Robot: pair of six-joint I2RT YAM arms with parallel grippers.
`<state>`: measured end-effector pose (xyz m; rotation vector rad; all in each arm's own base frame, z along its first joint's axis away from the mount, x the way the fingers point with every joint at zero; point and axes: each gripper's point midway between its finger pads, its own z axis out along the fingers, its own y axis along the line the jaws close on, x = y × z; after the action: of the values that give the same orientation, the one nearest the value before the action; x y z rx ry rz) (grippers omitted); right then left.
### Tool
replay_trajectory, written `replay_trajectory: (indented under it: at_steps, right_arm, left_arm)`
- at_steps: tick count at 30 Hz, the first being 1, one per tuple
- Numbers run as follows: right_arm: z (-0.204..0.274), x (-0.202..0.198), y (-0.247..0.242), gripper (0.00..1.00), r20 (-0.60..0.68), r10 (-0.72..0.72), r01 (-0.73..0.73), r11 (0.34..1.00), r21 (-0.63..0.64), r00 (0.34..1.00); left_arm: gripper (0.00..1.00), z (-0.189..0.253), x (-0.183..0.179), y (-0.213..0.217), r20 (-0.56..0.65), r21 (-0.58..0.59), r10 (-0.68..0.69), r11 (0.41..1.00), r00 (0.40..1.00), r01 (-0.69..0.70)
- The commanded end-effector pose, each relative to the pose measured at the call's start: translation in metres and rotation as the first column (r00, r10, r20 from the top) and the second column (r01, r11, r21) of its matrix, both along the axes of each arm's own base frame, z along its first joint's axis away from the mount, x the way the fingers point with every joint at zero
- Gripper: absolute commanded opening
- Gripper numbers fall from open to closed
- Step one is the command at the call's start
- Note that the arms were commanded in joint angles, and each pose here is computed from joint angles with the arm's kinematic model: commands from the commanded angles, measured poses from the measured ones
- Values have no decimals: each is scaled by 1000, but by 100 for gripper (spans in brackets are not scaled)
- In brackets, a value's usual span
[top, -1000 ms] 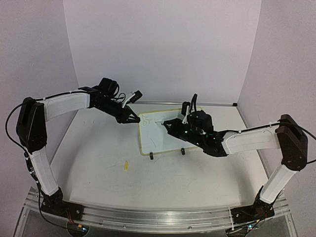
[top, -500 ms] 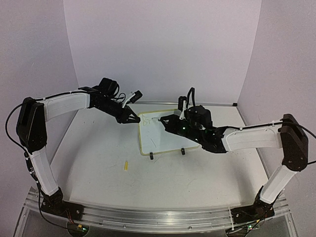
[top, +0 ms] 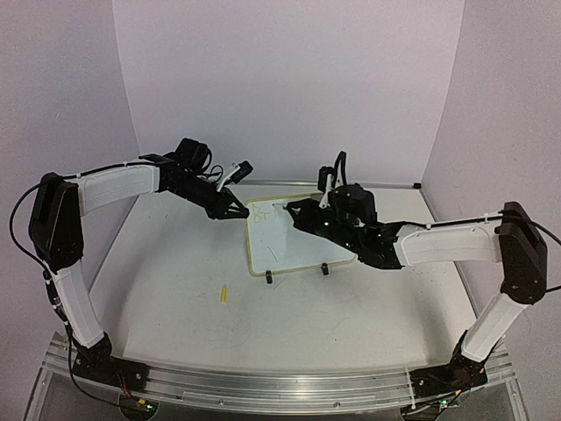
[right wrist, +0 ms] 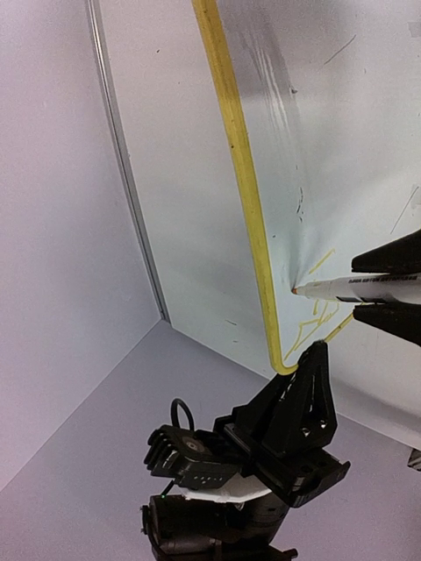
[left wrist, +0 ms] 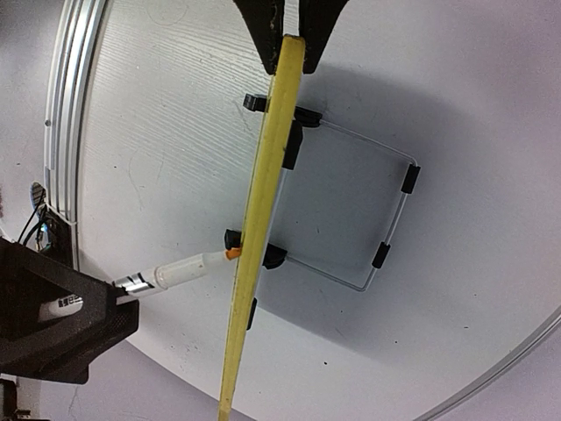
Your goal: Write a sentence on the whiteboard
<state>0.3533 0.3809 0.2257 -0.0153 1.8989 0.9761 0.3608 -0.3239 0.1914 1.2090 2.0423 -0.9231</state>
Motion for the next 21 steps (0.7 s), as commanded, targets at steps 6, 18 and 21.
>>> replay_trajectory:
  at_steps: [6, 18, 21]
  right_arm:
    - [16, 8, 5, 0, 36, -23, 22, 1000, 13, 999]
    - [5, 12, -3, 0, 15, -72, 72, 997, -2, 997]
    - [3, 12, -4, 0, 14, -76, 76, 997, -6, 997]
  left_arm:
    - [0, 8, 5, 5, 71, 28, 10, 1000, 997, -12]
    - [0, 8, 4, 5, 69, 27, 9, 1000, 998, -11]
    - [0, 7, 4, 4, 68, 28, 7, 1000, 998, -9]
